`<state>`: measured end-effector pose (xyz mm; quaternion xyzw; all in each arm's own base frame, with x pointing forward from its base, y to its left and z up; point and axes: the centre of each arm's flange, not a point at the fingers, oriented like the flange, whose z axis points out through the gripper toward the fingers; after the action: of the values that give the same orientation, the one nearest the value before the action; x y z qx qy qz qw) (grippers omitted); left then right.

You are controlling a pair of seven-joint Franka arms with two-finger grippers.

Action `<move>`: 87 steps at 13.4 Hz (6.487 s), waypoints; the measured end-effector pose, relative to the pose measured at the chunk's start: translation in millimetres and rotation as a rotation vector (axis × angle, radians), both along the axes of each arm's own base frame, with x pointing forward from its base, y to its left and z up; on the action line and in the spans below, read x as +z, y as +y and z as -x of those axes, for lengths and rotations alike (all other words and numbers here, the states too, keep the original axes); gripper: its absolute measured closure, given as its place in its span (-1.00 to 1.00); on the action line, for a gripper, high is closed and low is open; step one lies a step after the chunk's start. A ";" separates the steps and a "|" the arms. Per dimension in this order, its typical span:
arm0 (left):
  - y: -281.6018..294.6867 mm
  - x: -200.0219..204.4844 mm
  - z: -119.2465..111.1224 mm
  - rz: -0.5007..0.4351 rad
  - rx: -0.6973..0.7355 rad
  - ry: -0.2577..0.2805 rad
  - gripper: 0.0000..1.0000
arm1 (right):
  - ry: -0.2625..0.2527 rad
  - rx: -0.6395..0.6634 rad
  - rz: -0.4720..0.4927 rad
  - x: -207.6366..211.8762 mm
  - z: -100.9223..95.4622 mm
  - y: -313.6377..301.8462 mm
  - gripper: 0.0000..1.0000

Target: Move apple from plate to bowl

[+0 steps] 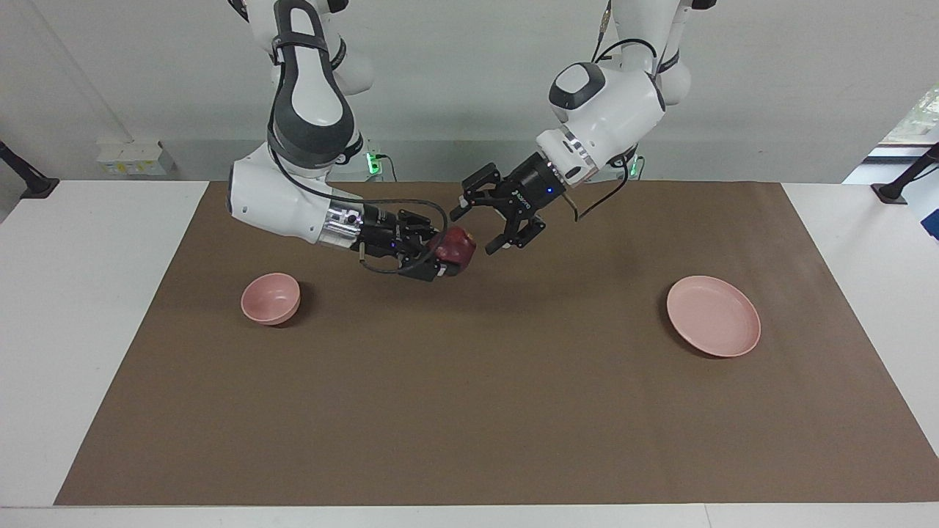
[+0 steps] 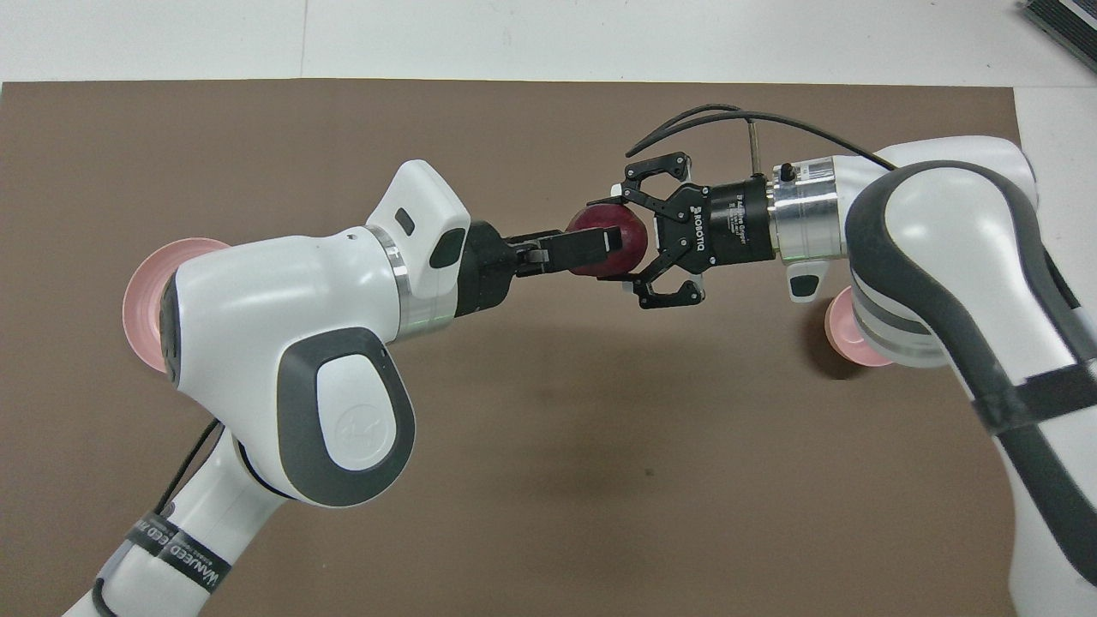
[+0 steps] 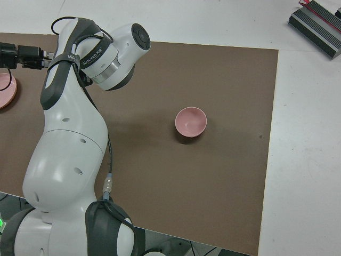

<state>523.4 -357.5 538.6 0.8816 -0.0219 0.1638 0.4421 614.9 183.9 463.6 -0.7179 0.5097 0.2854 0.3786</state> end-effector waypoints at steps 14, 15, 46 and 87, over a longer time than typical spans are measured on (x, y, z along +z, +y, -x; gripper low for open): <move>61.9 -8.4 -35.8 -0.283 -0.079 -0.050 -1.00 | -0.366 0.868 0.670 -46.3 12.8 -167.0 -0.46; 71.1 -13.2 -38.0 -0.345 -0.107 -0.044 -1.00 | -0.391 0.928 0.714 -52.2 15.1 -186.6 -0.46; 276.4 98.9 -44.9 -0.931 -0.102 0.248 -1.00 | -0.552 1.047 0.869 11.3 24.0 -214.4 -1.00; 318.8 144.0 -8.3 -0.931 -0.088 0.293 -1.00 | -0.548 0.996 0.882 222.4 108.9 -203.3 -1.00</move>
<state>531.7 -38.7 682.6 0.9977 -0.0677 -0.0080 0.0057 506.0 -19.5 686.0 -0.9971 0.0761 0.0013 -0.0073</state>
